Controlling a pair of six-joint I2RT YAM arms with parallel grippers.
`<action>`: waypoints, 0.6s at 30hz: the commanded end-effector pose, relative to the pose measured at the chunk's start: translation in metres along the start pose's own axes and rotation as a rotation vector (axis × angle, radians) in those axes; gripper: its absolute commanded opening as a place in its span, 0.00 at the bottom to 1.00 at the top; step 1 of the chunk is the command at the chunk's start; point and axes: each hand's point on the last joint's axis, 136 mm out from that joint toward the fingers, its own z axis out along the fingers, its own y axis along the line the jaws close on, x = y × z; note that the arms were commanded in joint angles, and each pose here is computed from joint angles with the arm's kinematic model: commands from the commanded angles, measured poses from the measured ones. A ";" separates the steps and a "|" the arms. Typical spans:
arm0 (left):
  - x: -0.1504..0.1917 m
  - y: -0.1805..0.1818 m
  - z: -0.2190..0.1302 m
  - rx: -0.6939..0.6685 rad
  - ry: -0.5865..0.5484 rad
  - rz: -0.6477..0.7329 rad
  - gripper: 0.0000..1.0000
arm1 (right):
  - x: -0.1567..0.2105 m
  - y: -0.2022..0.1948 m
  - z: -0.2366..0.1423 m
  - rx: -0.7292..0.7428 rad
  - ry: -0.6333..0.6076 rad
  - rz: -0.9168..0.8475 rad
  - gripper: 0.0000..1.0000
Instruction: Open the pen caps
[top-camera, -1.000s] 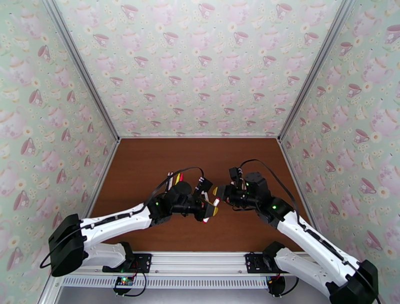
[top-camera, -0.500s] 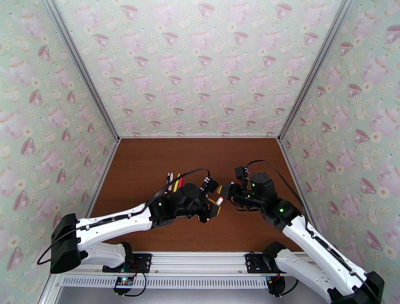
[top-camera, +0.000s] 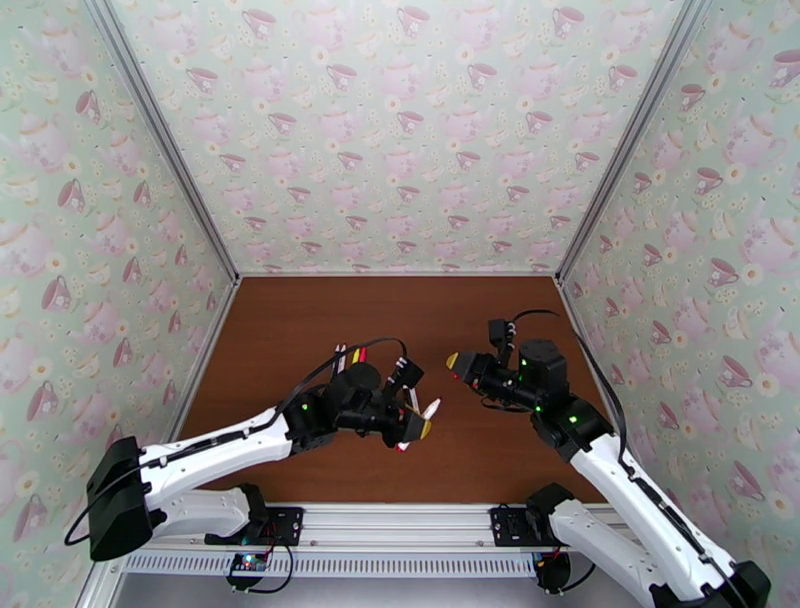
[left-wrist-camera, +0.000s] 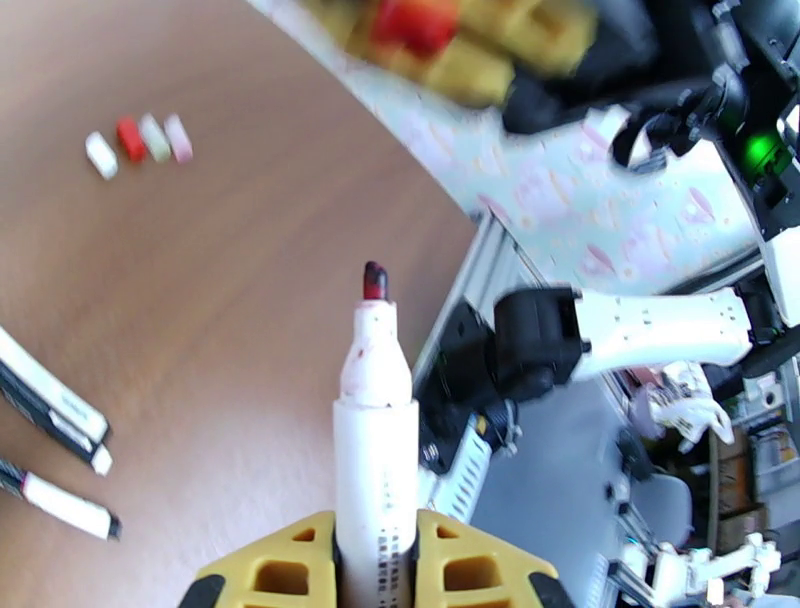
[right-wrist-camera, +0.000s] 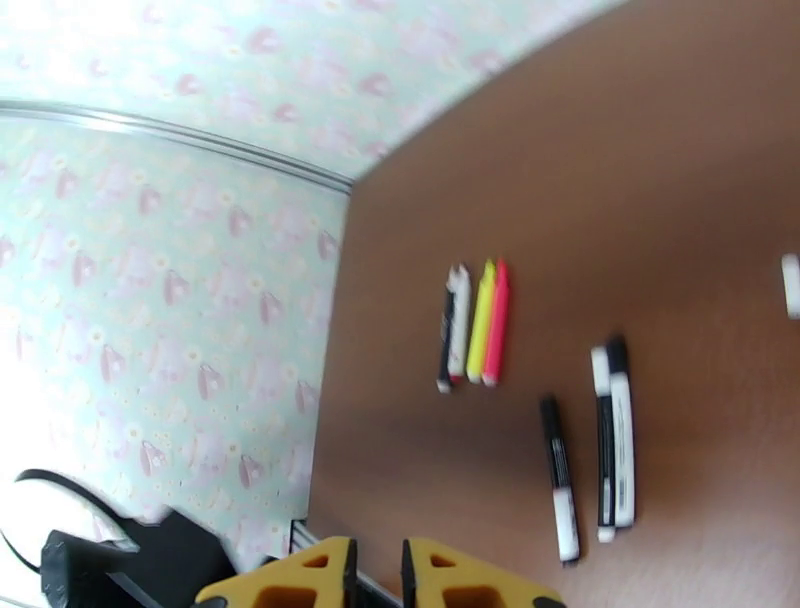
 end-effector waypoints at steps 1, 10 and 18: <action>0.017 -0.002 -0.004 0.034 0.062 -0.039 0.00 | -0.009 0.015 -0.004 -0.046 -0.032 -0.094 0.05; -0.020 0.027 -0.035 -0.163 -0.205 -0.064 0.00 | 0.005 -0.044 -0.011 0.288 0.065 -0.149 0.07; -0.034 0.044 -0.064 -0.207 -0.316 -0.124 0.00 | 0.030 -0.120 -0.013 0.589 0.247 -0.202 0.07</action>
